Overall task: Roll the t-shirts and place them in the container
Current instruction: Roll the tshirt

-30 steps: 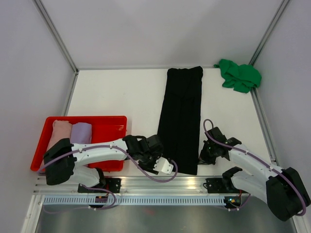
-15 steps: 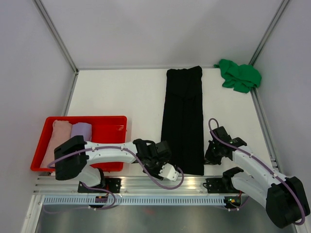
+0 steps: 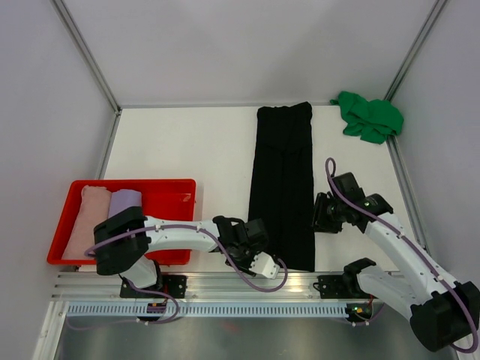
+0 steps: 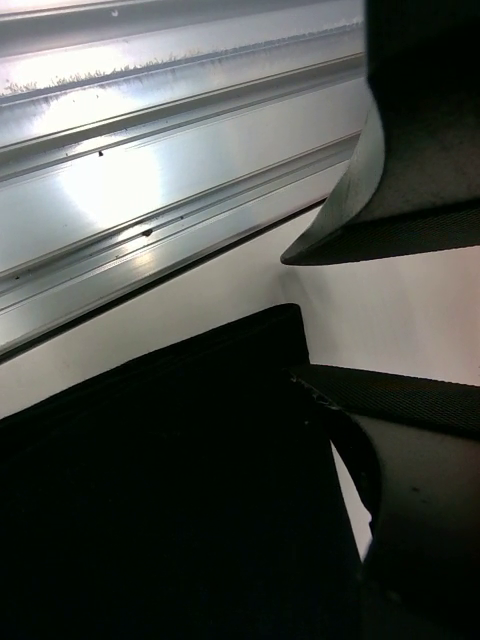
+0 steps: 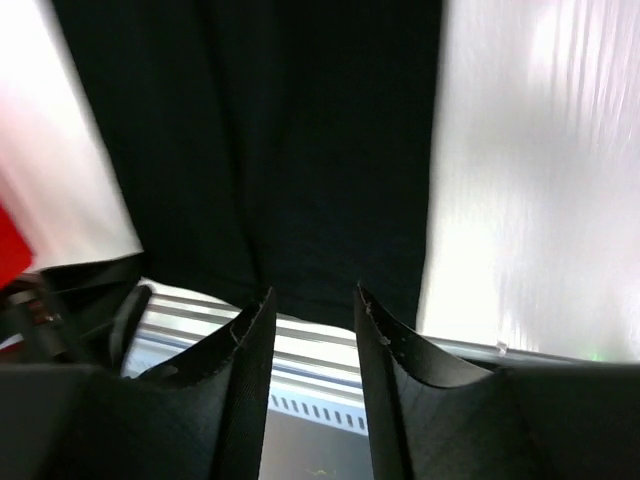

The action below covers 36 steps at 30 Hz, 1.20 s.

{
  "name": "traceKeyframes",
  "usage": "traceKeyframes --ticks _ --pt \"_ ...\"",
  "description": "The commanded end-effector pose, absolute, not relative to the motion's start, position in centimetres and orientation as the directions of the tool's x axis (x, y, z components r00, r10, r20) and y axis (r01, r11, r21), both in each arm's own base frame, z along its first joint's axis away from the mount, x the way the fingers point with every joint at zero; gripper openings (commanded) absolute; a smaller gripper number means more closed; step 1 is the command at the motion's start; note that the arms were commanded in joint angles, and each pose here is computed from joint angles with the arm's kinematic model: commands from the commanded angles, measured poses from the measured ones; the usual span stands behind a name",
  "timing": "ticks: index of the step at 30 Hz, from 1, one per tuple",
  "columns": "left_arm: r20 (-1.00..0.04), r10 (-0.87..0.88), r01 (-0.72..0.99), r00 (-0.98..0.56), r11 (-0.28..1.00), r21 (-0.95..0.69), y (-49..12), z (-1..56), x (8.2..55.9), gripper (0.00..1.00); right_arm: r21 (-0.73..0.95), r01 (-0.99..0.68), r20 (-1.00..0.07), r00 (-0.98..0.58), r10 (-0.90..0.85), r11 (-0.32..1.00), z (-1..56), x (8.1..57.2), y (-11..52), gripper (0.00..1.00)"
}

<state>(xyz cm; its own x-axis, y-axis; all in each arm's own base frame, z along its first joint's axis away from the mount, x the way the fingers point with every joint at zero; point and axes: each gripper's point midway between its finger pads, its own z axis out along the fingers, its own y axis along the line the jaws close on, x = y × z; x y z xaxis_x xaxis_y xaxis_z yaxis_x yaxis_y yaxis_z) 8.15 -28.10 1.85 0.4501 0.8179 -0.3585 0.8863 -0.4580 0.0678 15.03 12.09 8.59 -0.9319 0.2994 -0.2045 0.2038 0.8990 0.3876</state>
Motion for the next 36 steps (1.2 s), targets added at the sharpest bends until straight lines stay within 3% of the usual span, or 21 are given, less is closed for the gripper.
traceKeyframes --ticks 1,6,13,17,21,25,30,33,36 --pt "-0.377 0.779 0.858 0.501 -0.503 0.102 -29.2 1.6 8.3 0.49 0.408 0.075 -0.368 -0.899 0.239 0.91 13.7 18.3 12.5 0.44" --pt "-0.372 0.78 0.858 0.502 -0.503 0.103 -28.8 1.1 8.2 0.4 0.389 -0.129 -0.597 -0.79 0.143 0.912 20.1 22.4 13.1 0.51" --pt "-0.396 0.805 0.894 0.441 -0.434 0.113 -30.0 1.8 8.7 0.03 0.219 -0.392 -0.839 -0.543 -0.032 0.894 26.5 25.3 13.2 0.59" --pt "-0.457 0.819 0.929 0.348 -0.365 0.053 -30.8 3.7 8.4 0.02 0.032 -0.536 -0.936 -0.312 -0.163 0.843 29.0 24.5 12.9 0.64" --pt "-0.52 0.841 0.962 0.149 -0.244 -0.119 -30.7 5.9 8.8 0.02 -0.12 -0.629 -0.926 -0.209 -0.315 0.768 28.2 23.3 12.9 0.67" --pt "-0.556 0.83 0.964 0.037 -0.176 -0.198 -31.1 7.4 10.0 0.02 -0.153 -0.764 -0.836 -0.238 -0.495 0.627 23.2 20.9 13.6 0.65" --pt "-0.559 0.824 0.955 -0.097 -0.082 -0.287 -31.3 7.9 11.9 0.02 -0.34 -0.82 -0.689 -0.116 -0.715 0.46 21.0 19.9 12.0 0.64" --pt "-0.55 0.819 0.939 -0.16 -0.044 -0.34 -31.4 7.8 12.8 0.02 -0.295 -0.887 -0.604 -0.114 -0.789 0.354 18.3 17.8 12.2 0.64" --pt "-0.537 0.819 0.933 -0.201 -0.008 -0.361 -31.4 7.5 13.8 0.02 -0.251 -0.938 -0.592 -0.046 -0.804 0.239 17.5 16.6 13.8 0.61"
